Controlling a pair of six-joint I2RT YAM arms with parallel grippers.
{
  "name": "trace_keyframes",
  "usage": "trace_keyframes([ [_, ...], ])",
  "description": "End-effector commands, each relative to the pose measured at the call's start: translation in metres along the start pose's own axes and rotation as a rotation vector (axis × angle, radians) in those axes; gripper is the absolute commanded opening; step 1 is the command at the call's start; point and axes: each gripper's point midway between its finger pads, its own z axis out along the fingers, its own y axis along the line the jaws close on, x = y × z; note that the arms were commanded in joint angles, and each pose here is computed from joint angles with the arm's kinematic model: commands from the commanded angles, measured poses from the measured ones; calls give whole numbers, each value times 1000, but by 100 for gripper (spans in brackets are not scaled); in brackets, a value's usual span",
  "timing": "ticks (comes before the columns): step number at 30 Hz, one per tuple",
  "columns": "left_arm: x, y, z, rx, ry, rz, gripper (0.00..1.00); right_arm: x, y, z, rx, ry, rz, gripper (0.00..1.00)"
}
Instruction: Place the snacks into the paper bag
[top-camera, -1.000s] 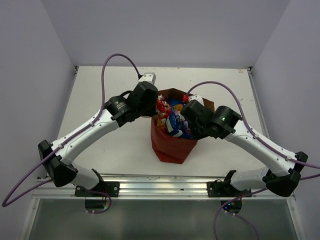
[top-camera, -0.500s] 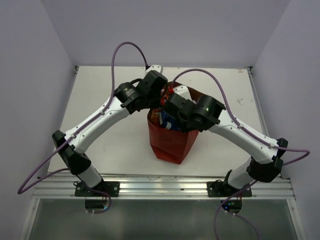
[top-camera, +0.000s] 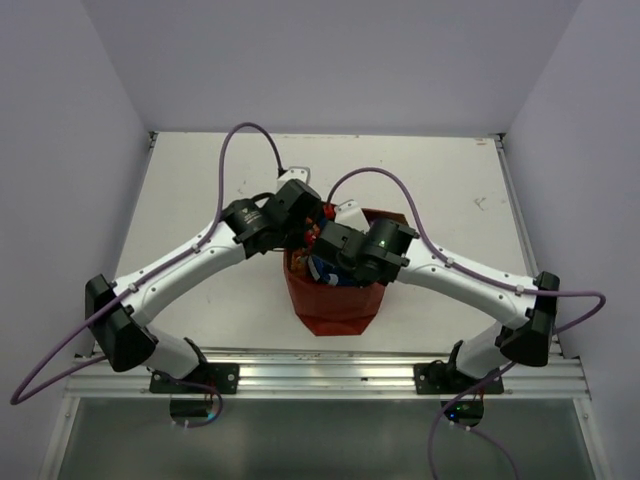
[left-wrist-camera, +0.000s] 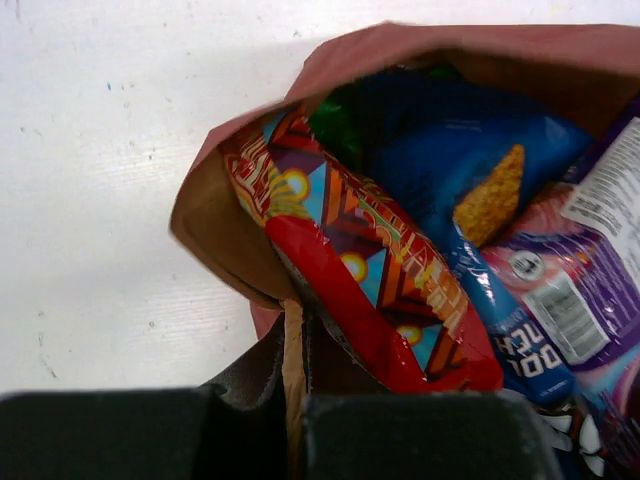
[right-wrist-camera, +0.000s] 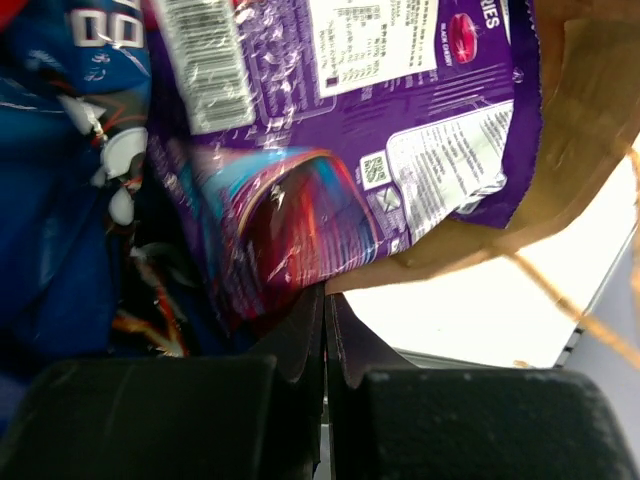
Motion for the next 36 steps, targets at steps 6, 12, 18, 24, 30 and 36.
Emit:
trace_keyframes([
  [6,-110,-52,-88,194,-223,-88,0,-95,-26,-82,-32,-283,157,0],
  [12,-70,-41,-64,152,-142,-71,0,-84,-14,-76,-60,-264,144,0],
  [18,-10,-30,-21,147,-58,-81,0,-45,8,-26,-39,-170,110,0],
  [24,-23,-27,-36,138,-111,-85,0,-47,1,-32,-43,-198,149,0],
  [30,-49,-38,-61,170,-184,-100,0,-55,-15,-48,-18,-233,184,0],
  [36,-44,-41,-53,168,-164,-75,0,-45,-7,-38,-31,-205,170,0],
])
